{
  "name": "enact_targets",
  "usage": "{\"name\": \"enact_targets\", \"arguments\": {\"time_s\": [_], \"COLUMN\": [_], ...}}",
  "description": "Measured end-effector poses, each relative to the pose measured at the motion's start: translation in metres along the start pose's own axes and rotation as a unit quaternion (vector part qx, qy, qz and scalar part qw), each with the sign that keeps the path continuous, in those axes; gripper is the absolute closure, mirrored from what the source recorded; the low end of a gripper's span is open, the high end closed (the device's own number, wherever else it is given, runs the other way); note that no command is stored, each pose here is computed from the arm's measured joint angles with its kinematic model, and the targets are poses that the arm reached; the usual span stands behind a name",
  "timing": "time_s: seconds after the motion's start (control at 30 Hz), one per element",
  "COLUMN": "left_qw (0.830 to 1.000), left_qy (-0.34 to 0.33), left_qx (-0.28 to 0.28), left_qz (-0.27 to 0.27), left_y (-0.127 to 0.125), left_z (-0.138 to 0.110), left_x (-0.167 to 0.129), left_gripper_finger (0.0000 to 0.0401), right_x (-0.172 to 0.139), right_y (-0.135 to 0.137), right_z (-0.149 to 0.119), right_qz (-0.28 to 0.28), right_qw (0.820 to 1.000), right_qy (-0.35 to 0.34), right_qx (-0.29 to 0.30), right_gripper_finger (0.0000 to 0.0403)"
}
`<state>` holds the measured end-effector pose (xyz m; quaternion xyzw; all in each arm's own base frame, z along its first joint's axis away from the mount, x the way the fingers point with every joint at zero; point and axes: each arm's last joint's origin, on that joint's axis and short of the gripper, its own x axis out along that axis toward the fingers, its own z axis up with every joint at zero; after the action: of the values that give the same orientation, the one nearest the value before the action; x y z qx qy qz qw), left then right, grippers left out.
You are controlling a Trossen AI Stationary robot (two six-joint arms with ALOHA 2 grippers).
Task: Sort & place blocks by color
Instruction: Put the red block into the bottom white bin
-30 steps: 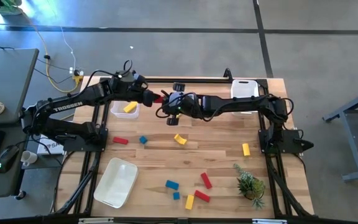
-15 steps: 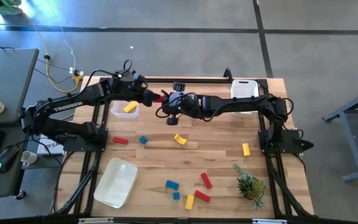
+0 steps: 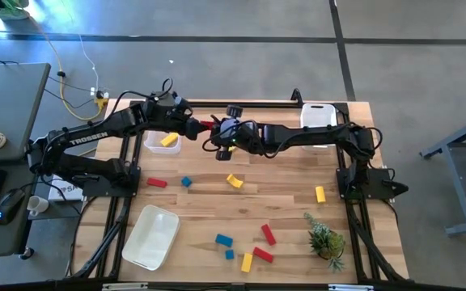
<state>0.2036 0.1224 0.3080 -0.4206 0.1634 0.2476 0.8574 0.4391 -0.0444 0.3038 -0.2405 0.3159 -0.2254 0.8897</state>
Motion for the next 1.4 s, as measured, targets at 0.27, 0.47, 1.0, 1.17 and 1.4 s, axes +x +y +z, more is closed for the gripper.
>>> {"name": "enact_targets", "arguments": {"time_s": [0.27, 0.47, 1.0, 1.17, 1.4], "left_qw": [1.000, 0.999, 0.995, 0.990, 0.970], "left_qy": [-0.002, 0.003, 0.055, 0.110, 0.232], "left_qx": [0.027, 0.047, 0.057, 0.069, 0.069], "left_qz": [0.006, 0.008, 0.066, 0.054, 0.040], "left_y": [0.001, 0.001, 0.005, 0.000, -0.008], "left_z": [0.000, -0.001, -0.023, -0.041, -0.072], "left_x": [0.000, 0.000, -0.043, -0.057, -0.069], "left_gripper_finger": [0.0373, 0.0372, 0.0372, 0.0372, 0.0372], "right_x": [0.000, -0.001, 0.000, 0.006, 0.017], "right_y": [0.001, 0.001, 0.001, -0.009, -0.028], "right_z": [0.000, 0.001, 0.000, -0.005, -0.018], "right_qz": [0.004, 0.011, 0.033, 0.026, 0.019], "right_qw": [1.000, 1.000, 0.998, 0.997, 0.996], "right_qy": [-0.001, -0.007, -0.010, 0.000, 0.027], "right_qx": [-0.002, 0.007, 0.061, 0.066, 0.088], "right_gripper_finger": [0.0279, 0.0259, 0.0255, 0.0255, 0.0255]}}
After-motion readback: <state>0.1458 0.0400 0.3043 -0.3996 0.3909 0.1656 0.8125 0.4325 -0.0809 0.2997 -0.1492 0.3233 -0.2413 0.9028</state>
